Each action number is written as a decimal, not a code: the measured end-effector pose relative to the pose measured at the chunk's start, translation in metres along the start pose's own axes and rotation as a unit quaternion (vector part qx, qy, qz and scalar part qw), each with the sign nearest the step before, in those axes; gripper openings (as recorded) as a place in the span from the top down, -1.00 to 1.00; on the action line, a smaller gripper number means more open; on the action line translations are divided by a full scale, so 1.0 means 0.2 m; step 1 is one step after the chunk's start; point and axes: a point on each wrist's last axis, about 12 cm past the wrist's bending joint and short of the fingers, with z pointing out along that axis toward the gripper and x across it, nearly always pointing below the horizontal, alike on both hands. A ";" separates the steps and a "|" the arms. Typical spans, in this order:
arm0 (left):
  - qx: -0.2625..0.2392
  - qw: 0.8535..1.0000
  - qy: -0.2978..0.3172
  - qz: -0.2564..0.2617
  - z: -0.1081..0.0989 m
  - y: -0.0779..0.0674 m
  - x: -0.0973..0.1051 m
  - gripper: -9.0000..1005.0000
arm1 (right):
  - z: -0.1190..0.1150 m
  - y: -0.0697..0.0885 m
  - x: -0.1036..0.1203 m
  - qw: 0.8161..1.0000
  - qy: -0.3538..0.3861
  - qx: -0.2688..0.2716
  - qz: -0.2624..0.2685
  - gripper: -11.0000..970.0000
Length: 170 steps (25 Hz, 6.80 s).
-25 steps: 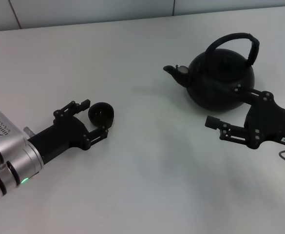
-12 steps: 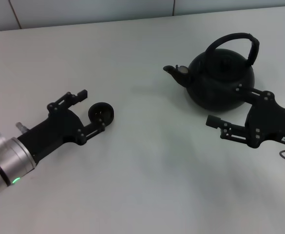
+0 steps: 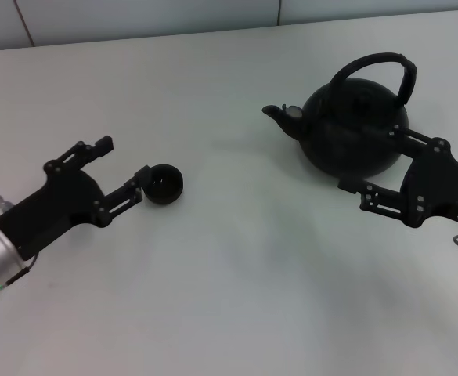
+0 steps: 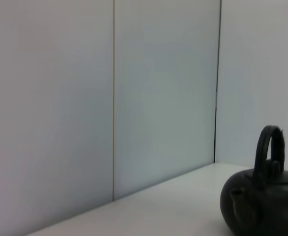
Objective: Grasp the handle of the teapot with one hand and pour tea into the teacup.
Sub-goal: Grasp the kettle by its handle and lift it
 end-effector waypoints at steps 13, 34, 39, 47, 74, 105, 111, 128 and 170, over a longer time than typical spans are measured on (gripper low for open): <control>-0.003 0.999 -0.034 0.025 -0.17 0.01 -0.01 -0.53 | -0.08 -0.03 0.05 0.994 -0.014 0.102 0.027 -0.38; -0.017 0.999 -0.030 0.040 -0.20 0.05 -0.02 -0.53 | -0.17 -0.12 0.13 0.962 -0.013 0.265 0.070 -0.36; -0.024 0.998 -0.034 0.038 -0.21 0.06 -0.03 -0.53 | -0.16 -0.14 0.13 0.960 -0.007 0.270 0.069 -0.35; -0.030 0.998 -0.038 0.038 -0.20 0.06 -0.03 -0.53 | -0.10 -0.18 0.12 0.961 -0.006 0.268 0.069 -0.35; -0.032 0.997 -0.050 0.050 -0.16 0.11 -0.08 -0.52 | 0.02 -0.30 0.11 0.953 0.018 0.296 0.064 -0.32; -0.036 0.996 -0.052 0.055 -0.15 0.12 -0.09 -0.51 | 0.09 -0.30 0.13 0.956 0.037 0.287 0.036 0.03; -0.036 0.996 -0.052 0.055 -0.15 0.12 -0.09 -0.51 | 0.10 -0.30 0.13 0.957 0.039 0.286 0.031 0.47; -0.035 0.996 -0.052 0.060 -0.14 0.13 -0.10 -0.51 | 0.11 -0.31 0.12 0.957 0.034 0.288 0.030 0.75; 0.141 0.986 0.053 0.069 -0.26 0.15 -0.19 -0.50 | 0.12 -0.30 0.11 0.959 0.030 0.280 0.027 0.75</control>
